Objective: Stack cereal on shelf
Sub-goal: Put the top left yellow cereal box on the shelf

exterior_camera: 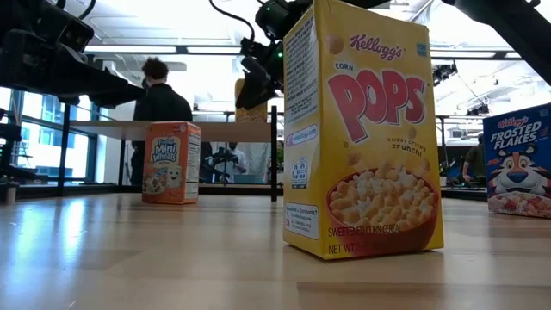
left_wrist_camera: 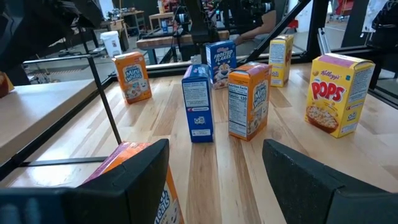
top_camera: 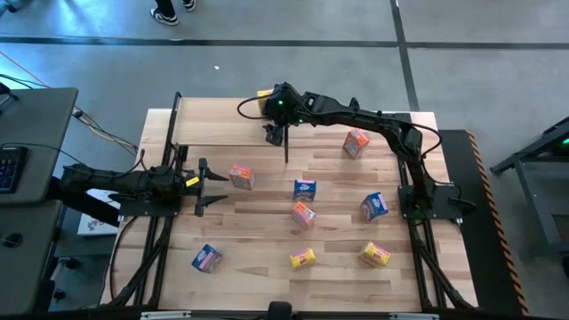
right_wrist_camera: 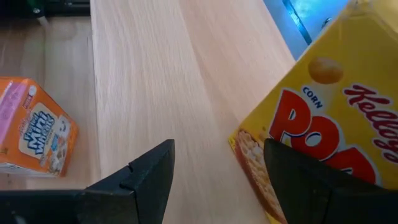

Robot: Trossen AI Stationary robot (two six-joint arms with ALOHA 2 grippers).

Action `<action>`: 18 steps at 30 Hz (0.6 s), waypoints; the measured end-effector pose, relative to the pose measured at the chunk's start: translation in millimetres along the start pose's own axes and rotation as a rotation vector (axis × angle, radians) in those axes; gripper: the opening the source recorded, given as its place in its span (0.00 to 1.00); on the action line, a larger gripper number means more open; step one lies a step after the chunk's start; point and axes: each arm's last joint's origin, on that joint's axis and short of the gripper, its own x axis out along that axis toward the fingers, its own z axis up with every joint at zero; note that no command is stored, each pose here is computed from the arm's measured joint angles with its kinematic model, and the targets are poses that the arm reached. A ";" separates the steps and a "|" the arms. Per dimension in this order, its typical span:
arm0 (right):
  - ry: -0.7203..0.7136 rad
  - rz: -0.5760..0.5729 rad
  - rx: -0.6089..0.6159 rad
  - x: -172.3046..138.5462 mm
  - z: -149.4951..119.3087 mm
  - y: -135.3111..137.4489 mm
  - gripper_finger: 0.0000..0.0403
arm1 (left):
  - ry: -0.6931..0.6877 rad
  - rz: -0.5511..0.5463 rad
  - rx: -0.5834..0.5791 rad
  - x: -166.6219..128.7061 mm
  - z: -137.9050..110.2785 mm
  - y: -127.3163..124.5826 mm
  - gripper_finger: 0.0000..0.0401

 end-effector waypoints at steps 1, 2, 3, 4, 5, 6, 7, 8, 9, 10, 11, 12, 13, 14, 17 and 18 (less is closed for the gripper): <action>-0.001 0.003 0.006 0.1 0.0 0.2 0.59 | 0.000 0.000 0.000 0.0 0.0 0.0 0.63; -0.002 0.004 0.006 1.6 0.0 1.4 0.59 | 0.000 0.000 0.000 0.0 0.0 0.0 0.63; -0.006 0.005 0.008 2.8 0.1 2.2 0.59 | 0.000 0.000 0.000 0.0 0.1 0.0 0.63; -0.001 0.006 0.011 3.8 -0.5 2.7 0.59 | 0.000 0.000 0.000 0.0 0.0 0.0 0.63; 0.006 0.008 0.008 5.7 -1.6 4.0 0.59 | 0.000 0.000 0.000 0.0 0.1 0.0 0.63; 0.003 0.008 0.006 7.5 -1.4 5.9 0.59 | -0.001 0.000 0.000 0.0 0.1 0.0 0.63; 0.001 0.003 0.005 8.5 -1.3 6.7 0.59 | 0.000 0.000 0.000 0.0 0.0 0.0 0.63; 0.005 -0.005 0.004 8.9 -1.6 6.8 0.59 | 0.000 0.000 0.000 0.0 0.0 0.0 0.63; 0.006 -0.013 0.003 9.0 -1.5 7.3 0.59 | -0.001 0.000 0.000 0.0 0.1 0.0 0.63; 0.003 -0.019 0.003 9.0 -0.9 8.2 0.59 | 0.000 0.000 0.000 0.0 0.0 0.0 0.63; 0.001 -0.026 0.005 9.0 -0.5 8.6 0.59 | 0.000 0.000 0.000 0.0 0.0 0.0 0.63; -0.002 -0.033 0.004 9.3 -0.2 8.7 0.59 | -0.001 0.000 0.000 0.0 0.1 0.0 0.63; -0.007 -0.039 0.004 9.4 0.5 8.7 0.59 | 0.000 0.000 0.000 0.0 0.0 0.0 0.63; -0.014 -0.041 0.008 9.4 1.1 8.5 0.59 | 0.000 0.000 0.000 0.0 0.0 0.0 0.63; -0.017 -0.051 0.027 10.7 1.0 8.3 0.59 | 0.000 0.000 0.000 0.0 0.0 0.0 0.63; -0.019 -0.059 0.029 13.2 0.6 8.3 0.59 | 0.000 0.000 0.000 0.0 0.0 0.0 0.63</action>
